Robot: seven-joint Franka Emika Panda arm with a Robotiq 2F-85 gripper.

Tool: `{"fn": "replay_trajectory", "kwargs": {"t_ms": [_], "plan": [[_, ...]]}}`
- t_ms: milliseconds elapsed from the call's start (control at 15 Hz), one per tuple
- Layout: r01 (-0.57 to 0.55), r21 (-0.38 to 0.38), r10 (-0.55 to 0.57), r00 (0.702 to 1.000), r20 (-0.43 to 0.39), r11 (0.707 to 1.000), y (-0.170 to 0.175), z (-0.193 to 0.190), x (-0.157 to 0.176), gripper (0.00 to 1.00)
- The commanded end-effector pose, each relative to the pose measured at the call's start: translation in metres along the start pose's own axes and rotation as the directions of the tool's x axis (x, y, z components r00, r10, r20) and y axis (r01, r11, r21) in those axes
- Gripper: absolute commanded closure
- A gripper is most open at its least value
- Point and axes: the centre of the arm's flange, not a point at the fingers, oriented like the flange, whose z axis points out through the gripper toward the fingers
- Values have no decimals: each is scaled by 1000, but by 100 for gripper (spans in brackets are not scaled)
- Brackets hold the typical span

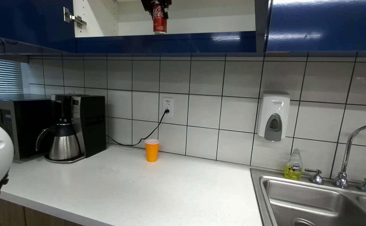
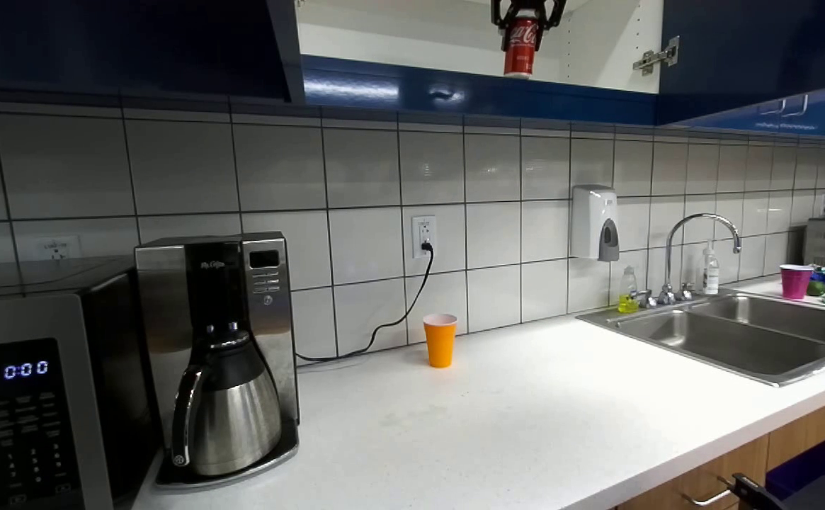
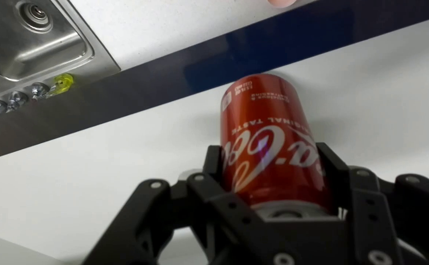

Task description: Put the red can in the cabinet

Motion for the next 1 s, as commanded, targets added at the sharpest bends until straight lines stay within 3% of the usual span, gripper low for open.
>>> {"fn": "replay_trajectory", "kwargs": {"t_ms": [0,667,733,933], "plan": [[-35,-13,35,999,-1,999,-4,-9,24,61],[-48,-20,49,999,13,999,-6,4,38,61],[-52,-21,52,999,15,998,-6,5,38,11],[-58,-24,59,998,21,998,-5,7,40,0]]}}
